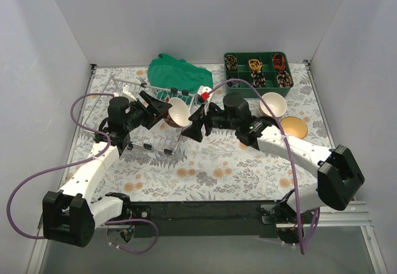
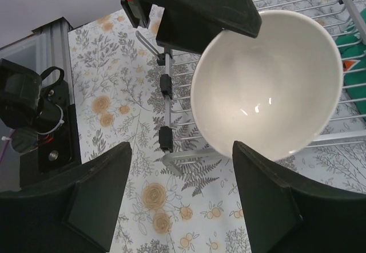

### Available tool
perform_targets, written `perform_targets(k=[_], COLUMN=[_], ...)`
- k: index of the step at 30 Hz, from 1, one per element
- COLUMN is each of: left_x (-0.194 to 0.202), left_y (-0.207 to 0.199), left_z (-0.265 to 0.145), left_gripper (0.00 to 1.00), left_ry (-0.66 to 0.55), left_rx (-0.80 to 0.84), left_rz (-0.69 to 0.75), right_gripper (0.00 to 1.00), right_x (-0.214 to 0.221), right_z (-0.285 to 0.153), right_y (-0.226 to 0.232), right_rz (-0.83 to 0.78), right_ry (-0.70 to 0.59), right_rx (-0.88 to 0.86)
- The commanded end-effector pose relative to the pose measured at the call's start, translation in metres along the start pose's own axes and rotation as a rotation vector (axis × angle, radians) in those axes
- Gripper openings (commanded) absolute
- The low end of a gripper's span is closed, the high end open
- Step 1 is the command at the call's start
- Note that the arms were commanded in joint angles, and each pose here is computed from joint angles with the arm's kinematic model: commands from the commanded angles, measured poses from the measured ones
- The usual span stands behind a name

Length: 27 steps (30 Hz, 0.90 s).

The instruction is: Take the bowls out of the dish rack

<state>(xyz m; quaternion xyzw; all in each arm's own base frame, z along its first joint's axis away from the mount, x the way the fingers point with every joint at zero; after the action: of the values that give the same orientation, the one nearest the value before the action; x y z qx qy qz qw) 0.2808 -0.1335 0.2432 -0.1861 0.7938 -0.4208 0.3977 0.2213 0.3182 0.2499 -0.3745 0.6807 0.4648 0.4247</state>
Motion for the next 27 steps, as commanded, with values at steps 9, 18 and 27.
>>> perform_targets(k=[9, 18, 27], left_x=[0.006, 0.013, -0.001], left_y=[-0.043, -0.036, -0.037], left_z=[-0.016, -0.018, -0.027], left_gripper=[0.0, 0.0, 0.73], left_ry=[0.013, 0.021, -0.067], left_rx=[0.25, 0.25, 0.178], left_rz=[-0.039, -0.021, 0.225], right_gripper=[0.66, 0.01, 0.01], right_x=[-0.017, -0.006, -0.01], right_z=[0.047, 0.056, 0.031], right_y=[0.004, 0.012, 0.008], right_rz=[-0.171, -0.19, -0.236], right_ry=[0.001, 0.076, 0.121], right_rx=[-0.018, -0.003, 0.128])
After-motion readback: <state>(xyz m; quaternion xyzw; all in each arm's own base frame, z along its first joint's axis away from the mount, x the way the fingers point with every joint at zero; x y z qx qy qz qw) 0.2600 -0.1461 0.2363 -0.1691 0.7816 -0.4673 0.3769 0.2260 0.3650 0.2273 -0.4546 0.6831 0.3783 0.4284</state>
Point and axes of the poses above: each gripper's point midway between its finger pads, its own z axis out along the fingers, its own y axis along the line the jaws close on, x = y × z, the point moved 6 cm from there along -z, back along the fingers, and after that the axes turned 6 degrees about z, right-handed, at the moved point
